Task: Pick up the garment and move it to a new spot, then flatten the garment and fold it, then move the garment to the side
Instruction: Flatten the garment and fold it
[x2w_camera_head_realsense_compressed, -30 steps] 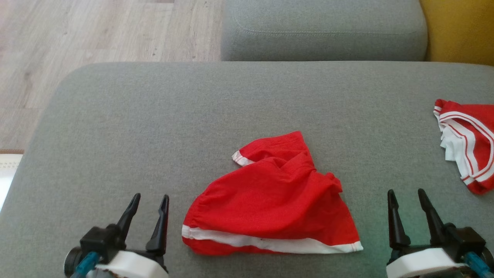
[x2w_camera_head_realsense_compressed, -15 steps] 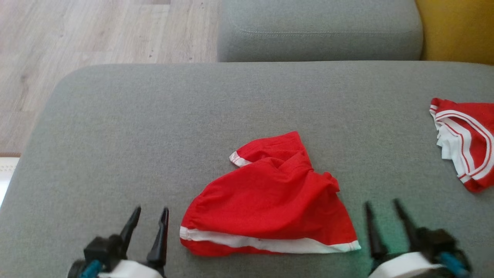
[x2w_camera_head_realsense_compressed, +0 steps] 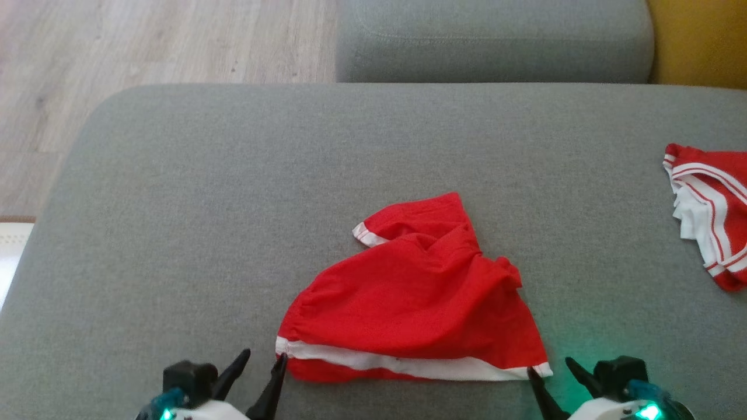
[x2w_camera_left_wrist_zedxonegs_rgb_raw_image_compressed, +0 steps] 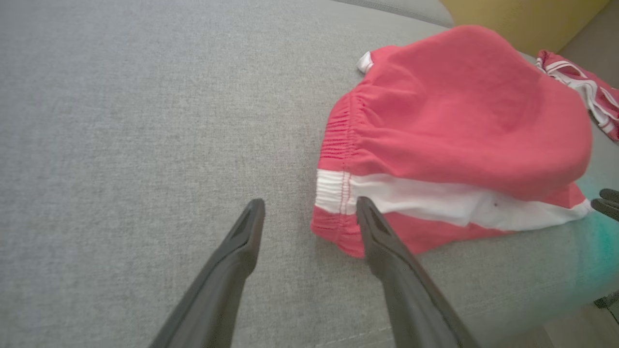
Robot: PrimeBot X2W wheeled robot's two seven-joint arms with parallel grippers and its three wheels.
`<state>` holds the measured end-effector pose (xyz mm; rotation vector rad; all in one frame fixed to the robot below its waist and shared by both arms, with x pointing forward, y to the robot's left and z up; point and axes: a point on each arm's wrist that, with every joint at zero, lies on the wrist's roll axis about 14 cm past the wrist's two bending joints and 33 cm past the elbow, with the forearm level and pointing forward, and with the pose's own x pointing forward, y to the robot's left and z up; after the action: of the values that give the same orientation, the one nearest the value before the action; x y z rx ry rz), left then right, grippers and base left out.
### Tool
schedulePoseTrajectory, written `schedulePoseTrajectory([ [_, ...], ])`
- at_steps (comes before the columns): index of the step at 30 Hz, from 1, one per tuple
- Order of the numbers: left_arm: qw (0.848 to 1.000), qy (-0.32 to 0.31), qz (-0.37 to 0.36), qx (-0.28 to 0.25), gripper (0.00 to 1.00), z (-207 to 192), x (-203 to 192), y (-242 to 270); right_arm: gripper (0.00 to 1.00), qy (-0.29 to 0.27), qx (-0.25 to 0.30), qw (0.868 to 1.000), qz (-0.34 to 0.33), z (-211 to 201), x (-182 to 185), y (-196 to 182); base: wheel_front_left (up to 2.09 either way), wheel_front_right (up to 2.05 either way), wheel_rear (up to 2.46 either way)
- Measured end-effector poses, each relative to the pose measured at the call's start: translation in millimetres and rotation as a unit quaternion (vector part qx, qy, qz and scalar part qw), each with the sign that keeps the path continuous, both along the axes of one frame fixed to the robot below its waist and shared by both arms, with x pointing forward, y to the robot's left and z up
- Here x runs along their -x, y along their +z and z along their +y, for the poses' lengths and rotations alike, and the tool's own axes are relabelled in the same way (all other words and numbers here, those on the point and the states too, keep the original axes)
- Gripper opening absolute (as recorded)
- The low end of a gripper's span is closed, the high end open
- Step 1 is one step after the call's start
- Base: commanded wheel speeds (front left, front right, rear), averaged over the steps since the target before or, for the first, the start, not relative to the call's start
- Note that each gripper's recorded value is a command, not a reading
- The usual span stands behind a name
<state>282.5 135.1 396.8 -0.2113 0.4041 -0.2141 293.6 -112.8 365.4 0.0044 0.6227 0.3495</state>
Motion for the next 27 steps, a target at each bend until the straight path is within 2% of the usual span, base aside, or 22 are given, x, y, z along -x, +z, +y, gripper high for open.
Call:
schedulePoseTrajectory([
  [8, 1.0, -0.018, 0.013, 0.018, 1.0, -9.4, -12.9, -1.8, 1.0, 0.02, 0.004, 0.999, 0.038, 10.3, 3.6, -13.3, 0.0, 0.0, 0.0],
  [27, 0.997, -0.025, 0.06, 0.029, 1.0, -12.5, -13.6, -25.8, 1.0, 0.031, 0.0, 0.999, 0.04, 16.5, -3.0, -14.8, 0.0, 0.0, 0.0],
])
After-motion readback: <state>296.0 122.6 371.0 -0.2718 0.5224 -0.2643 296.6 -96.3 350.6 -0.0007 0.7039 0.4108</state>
